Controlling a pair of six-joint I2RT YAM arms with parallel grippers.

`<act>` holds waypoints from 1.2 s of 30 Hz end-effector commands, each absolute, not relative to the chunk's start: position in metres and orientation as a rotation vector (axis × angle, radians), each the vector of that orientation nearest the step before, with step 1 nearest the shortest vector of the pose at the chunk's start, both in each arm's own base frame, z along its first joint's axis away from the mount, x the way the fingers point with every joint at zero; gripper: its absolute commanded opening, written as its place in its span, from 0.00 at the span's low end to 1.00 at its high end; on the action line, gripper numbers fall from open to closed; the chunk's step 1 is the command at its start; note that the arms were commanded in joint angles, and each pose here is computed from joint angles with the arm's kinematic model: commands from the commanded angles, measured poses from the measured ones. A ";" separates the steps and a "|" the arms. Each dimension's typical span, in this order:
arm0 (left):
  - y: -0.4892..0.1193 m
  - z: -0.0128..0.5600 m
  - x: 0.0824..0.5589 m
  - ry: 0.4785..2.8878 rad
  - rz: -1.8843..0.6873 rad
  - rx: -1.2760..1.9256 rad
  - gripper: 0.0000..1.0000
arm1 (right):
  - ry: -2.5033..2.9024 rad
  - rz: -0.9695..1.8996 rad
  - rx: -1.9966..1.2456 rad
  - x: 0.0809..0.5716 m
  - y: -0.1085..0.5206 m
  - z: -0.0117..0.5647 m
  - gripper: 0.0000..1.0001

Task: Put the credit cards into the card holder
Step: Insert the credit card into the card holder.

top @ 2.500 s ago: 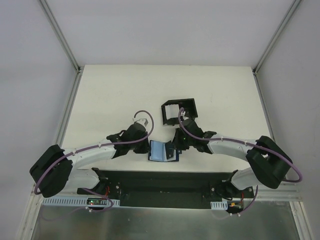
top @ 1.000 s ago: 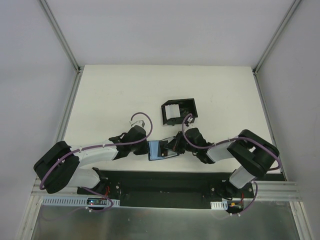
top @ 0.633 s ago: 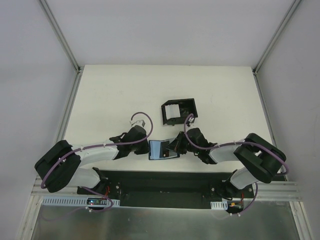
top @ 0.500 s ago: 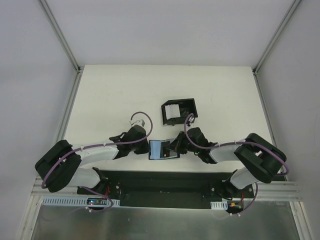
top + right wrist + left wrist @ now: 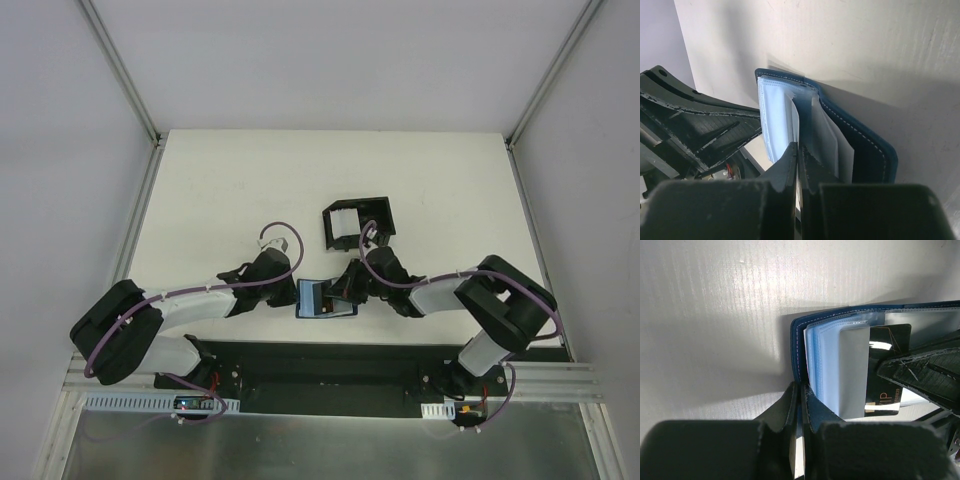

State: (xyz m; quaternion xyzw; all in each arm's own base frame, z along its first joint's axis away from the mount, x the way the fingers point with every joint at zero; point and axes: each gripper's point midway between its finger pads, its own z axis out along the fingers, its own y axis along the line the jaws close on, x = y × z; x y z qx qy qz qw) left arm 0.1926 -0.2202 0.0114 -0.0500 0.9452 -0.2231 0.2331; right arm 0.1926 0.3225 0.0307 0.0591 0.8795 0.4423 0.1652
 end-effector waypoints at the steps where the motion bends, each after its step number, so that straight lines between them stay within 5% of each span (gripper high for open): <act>1: -0.187 -0.015 0.180 2.683 -0.407 -0.120 0.00 | 2.581 1.273 0.121 0.180 0.327 0.021 0.02; 15: -0.187 -0.011 0.174 2.673 -0.460 -0.153 0.00 | 2.582 1.022 0.137 0.187 0.302 0.020 0.42; 36: -0.200 0.000 0.180 2.653 -0.526 -0.110 0.00 | 2.614 1.023 -0.113 0.184 0.348 0.047 0.44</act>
